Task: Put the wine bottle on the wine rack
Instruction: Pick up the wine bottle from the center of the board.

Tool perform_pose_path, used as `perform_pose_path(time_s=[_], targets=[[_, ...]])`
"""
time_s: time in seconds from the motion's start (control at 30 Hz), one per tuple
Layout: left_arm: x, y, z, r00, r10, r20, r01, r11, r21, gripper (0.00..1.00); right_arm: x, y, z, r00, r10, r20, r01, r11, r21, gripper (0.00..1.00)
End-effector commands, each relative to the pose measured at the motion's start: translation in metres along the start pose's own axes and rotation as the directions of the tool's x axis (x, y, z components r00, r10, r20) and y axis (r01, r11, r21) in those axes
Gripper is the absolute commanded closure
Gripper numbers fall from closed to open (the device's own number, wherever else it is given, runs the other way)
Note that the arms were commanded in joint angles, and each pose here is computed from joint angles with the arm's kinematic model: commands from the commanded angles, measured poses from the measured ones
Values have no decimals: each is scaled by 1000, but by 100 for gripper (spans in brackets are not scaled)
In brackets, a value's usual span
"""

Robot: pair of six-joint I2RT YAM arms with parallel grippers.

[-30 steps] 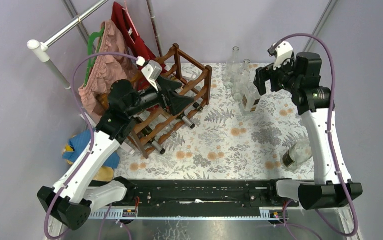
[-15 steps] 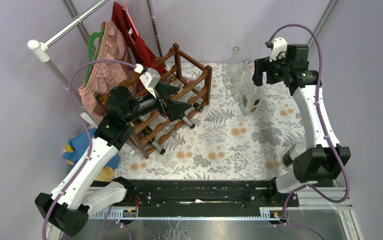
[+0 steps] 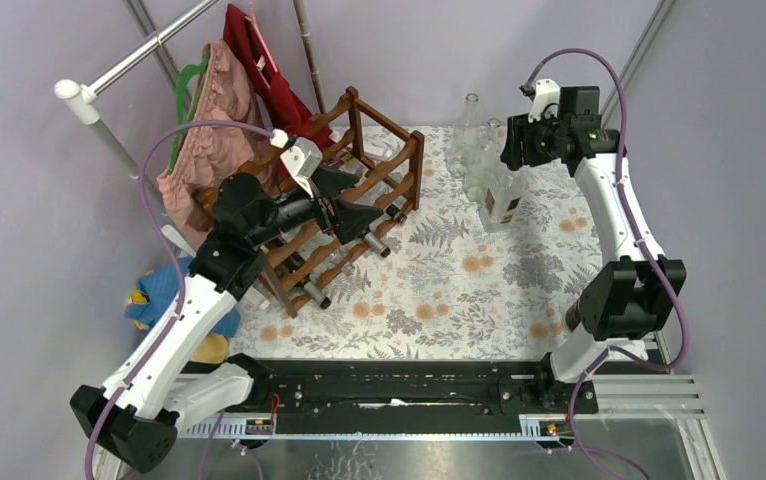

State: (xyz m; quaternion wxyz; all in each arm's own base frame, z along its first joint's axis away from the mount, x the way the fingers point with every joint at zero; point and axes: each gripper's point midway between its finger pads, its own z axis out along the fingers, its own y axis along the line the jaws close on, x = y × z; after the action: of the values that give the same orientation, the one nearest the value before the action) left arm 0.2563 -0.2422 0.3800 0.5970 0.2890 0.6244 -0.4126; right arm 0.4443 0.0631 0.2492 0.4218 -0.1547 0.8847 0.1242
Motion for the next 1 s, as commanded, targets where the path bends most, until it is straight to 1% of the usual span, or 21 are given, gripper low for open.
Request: perform_pose_path(time_s=[0.0,0.2,0.3,0.4,0.43,0.47,0.57,0.63,0.67,0.73,0.83,0.97], targets=[[-11,2,-1,998,51,48,-51,999,-6,1,-21,4,-5,999,3,52,-2,1000,-26,40],[-8,3,1,998,44,40,-44,999,0,1,-14,3,1,1000,8,26,-7,999,-31,47],[-6,3,1,999,41,36,-41,999,4,1,-12,3,1,1000,1,22,0,1000,-29,48],[-6,3,2,999,38,34,-38,999,6,1,-10,2,0,1000,-12,15,12,1000,-17,54],[-6,3,2,999,38,34,-38,999,7,1,-8,1,0,1000,-17,9,17,1000,-10,58],[-5,3,2,999,36,31,-36,999,8,1,-8,1,-1,1000,-24,8,24,1000,-6,65],[-3,4,3,999,34,28,-34,999,7,1,-12,2,-8,999,-40,23,40,999,6,90],[-1,4,4,999,30,22,-30,999,13,1,-17,3,-19,998,-46,48,45,999,18,98],[0,4,5,999,30,20,-31,999,20,1,-20,5,-25,997,-44,62,43,999,22,100],[4,0,7,1000,29,12,-29,998,57,1,-25,15,-40,995,-31,92,31,1000,3,100],[9,-9,10,1000,15,4,-15,993,121,1,-24,39,-61,993,13,113,-4,997,-82,100],[14,-19,14,1000,29,7,-30,987,160,1,-12,70,-79,990,84,115,-59,977,-206,100]])
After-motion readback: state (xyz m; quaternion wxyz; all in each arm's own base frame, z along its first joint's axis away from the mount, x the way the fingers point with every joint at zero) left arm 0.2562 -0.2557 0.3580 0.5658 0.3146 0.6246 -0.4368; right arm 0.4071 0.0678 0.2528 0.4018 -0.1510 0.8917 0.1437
